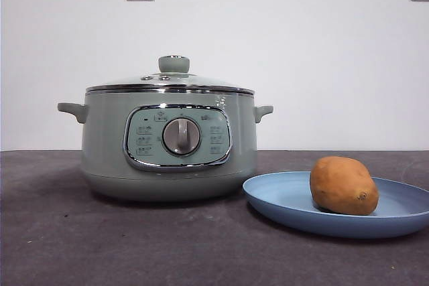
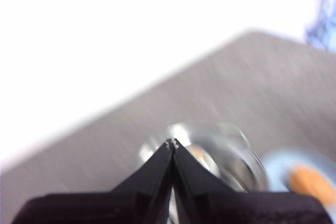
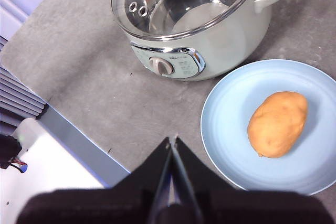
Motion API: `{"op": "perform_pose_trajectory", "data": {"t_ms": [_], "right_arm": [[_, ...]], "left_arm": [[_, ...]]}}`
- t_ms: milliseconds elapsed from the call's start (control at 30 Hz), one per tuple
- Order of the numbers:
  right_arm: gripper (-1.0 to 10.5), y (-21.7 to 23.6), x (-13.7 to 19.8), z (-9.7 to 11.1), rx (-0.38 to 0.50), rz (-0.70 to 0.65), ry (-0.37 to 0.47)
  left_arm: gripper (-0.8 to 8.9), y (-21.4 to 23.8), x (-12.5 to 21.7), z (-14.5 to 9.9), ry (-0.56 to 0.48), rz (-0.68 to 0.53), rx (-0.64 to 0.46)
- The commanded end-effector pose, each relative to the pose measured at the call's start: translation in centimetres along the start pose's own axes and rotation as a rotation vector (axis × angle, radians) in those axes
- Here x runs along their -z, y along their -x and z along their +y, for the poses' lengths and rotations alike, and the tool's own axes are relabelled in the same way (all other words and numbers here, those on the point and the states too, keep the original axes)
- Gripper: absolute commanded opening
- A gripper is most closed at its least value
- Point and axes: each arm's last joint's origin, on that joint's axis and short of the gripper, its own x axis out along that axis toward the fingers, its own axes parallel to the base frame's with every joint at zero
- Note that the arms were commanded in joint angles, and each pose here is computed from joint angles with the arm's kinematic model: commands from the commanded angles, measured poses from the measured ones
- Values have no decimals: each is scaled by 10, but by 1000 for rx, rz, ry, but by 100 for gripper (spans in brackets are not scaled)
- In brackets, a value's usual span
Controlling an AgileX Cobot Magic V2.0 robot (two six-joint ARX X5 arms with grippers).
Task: Take the potato out from the steamer,put the potato on the plate,close the lid
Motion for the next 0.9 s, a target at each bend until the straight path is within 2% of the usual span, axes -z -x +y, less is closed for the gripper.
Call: {"op": "perform_pose_trajectory", "data": {"t_ms": [33,167,300,500,667,900], "right_arm": [[1,0,0,0,1,-3,7],[1,0,0,0,1,-3,7],[1,0,0,0,1,-3,7],[1,0,0,0,1,-3,7],[1,0,0,0,1,-3,7],[1,0,0,0,1,-3,7]], "left_arm": [[-4,9,13,3,-41,-131,-86],[-4,18,51,2,-95,-262,-195],[-4,22,104,-7,-109,-300,-265],[-4,25,175,-22,-39,-270,-374],[-4,24,221,-32,13,-236,-431],[-4,15,269,-41,87,-187,-415]]}}
